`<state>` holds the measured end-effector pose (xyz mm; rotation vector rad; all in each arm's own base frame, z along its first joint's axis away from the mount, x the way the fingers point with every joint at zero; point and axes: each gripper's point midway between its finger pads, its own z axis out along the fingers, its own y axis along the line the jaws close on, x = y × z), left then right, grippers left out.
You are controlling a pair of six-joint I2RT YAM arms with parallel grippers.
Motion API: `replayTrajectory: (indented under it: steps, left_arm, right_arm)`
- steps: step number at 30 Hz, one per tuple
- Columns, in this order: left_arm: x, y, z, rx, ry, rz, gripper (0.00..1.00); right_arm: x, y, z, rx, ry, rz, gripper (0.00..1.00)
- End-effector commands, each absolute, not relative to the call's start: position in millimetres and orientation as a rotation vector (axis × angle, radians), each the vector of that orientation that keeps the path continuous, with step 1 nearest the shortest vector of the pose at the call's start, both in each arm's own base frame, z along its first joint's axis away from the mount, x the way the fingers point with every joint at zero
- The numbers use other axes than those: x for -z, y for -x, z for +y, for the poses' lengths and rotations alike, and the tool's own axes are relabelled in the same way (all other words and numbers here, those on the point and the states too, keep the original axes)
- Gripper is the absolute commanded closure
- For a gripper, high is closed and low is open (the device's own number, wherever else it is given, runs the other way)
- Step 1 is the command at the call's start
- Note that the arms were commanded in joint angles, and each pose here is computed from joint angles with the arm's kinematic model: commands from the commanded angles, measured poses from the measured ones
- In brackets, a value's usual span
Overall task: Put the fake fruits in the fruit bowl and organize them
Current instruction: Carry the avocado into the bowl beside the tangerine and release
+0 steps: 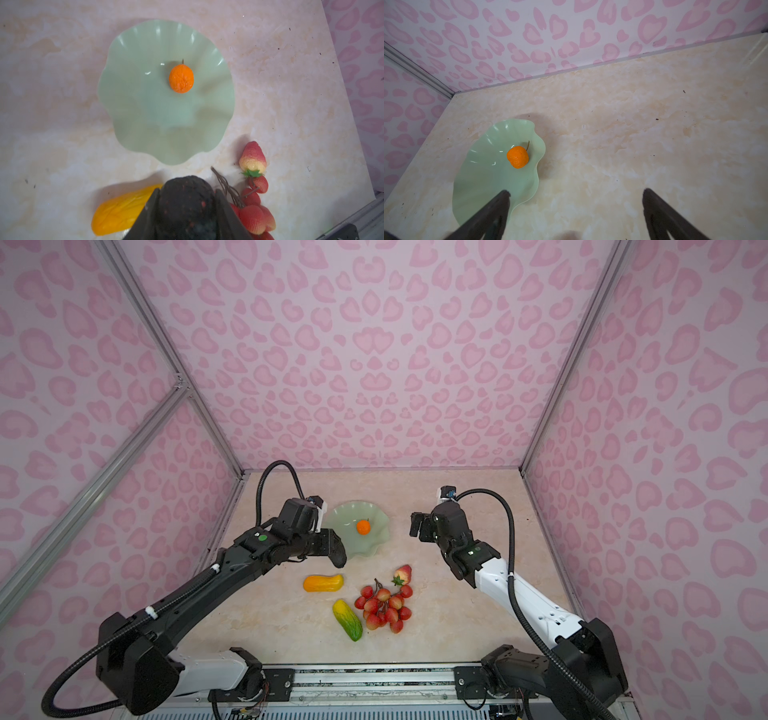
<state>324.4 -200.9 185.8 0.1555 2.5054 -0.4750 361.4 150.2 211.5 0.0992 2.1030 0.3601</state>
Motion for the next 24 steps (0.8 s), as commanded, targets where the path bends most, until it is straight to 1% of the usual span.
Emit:
replayTrajectory:
  steps: [1, 5, 6, 8, 10, 16, 20, 22, 24]
  left_arm:
    - [-179, -362, -208, 0.399, -0.289, 2.492, 0.62]
    - [-137, -388, -210, 0.375, -0.293, 2.584, 0.63]
    - [-137, -397, -210, 0.370, -0.284, 2.583, 0.63]
    - [-120, -406, -209, 0.358, -0.281, 2.617, 0.62]
    - [-108, -413, -209, 0.342, -0.277, 2.638, 0.62]
    - [-79, -421, -223, 0.397, -0.270, 2.694, 0.62]
    - [-72, -423, -225, 0.407, -0.265, 2.711, 0.49]
    - [-79, -424, -225, 0.412, -0.261, 2.696, 0.40]
    - [-92, -425, -226, 0.422, -0.258, 2.663, 0.36]
  right_arm:
    - [-204, -353, 144, -0.353, -0.115, 2.120, 0.01]
    - [-204, -345, 134, -0.335, -0.143, 2.092, 0.01]
    - [-205, -344, 132, -0.331, -0.143, 2.086, 0.01]
    - [-208, -341, 129, -0.321, -0.141, 2.079, 0.01]
    - [-209, -340, 127, -0.314, -0.141, 2.079, 0.01]
    - [-206, -342, 128, -0.310, -0.141, 2.090, 0.01]
    - [-206, -343, 129, -0.312, -0.136, 2.093, 0.01]
    - [-207, -343, 128, -0.307, -0.137, 2.091, 0.01]
    - [-208, -343, 128, -0.307, -0.135, 2.091, 0.01]
